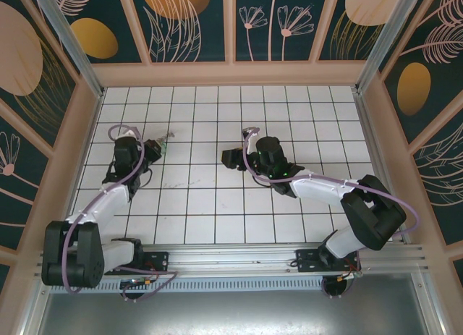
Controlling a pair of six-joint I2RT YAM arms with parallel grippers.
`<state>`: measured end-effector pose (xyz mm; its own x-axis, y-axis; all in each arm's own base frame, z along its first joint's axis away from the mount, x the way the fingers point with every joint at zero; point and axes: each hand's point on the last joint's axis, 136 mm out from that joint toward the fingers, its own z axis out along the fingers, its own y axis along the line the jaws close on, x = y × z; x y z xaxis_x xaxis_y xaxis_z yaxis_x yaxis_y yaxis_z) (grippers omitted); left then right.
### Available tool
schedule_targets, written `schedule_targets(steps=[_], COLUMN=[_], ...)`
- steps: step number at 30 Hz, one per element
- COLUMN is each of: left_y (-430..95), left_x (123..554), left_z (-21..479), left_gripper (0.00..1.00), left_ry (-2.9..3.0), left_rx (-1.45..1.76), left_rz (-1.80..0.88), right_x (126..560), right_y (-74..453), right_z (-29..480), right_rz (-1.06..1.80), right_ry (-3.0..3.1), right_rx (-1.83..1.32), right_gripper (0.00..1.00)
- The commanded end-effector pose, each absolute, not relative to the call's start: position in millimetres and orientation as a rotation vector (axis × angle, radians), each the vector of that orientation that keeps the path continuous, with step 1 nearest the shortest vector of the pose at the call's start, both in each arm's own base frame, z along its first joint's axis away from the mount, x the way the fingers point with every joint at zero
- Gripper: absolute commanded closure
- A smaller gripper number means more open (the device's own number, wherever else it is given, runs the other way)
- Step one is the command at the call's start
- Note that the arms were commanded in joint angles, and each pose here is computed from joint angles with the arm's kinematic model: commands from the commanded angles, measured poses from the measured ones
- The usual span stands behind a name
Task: Put the keys on the keyring
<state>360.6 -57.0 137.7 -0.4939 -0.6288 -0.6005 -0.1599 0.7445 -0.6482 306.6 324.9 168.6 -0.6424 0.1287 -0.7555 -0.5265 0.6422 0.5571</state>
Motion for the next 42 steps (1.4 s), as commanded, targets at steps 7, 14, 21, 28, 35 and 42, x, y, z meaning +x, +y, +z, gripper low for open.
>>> schedule_targets(steps=[7,14,21,28,35,42], left_y=[-109.7,-135.0,-140.0,-136.2,-109.0,-77.4], left_x=[329.0,336.4,371.4,418.9,472.8,516.0], left_z=[161.3,219.2,282.0,347.2,387.1,390.2], left_gripper=[1.00,1.00,1.00,1.00,1.00,1.00], left_ry=[1.940,1.854,1.765,1.695,1.648,1.663], left_rx=[-0.605,-0.496,-0.389,-0.278,-0.258,-0.267], left_rz=[-0.947,-1.028,-0.957,-0.764,-0.683,-0.606], right_x=[305.1,306.4,306.8,311.8,329.6,354.7], right_y=[331.1,332.6,339.7,353.1,390.9,451.4], right_z=[198.0,196.7,188.2,180.0,157.0,124.8], right_rz=[1.076,1.071,1.061,1.040,0.967,0.881], right_ry=[1.963,1.972,2.005,2.043,2.126,2.215], right_rx=[-0.303,-0.294,-0.302,-0.330,-0.404,-0.539], right_gripper=[0.34,0.34,0.34,0.34,0.34,0.34])
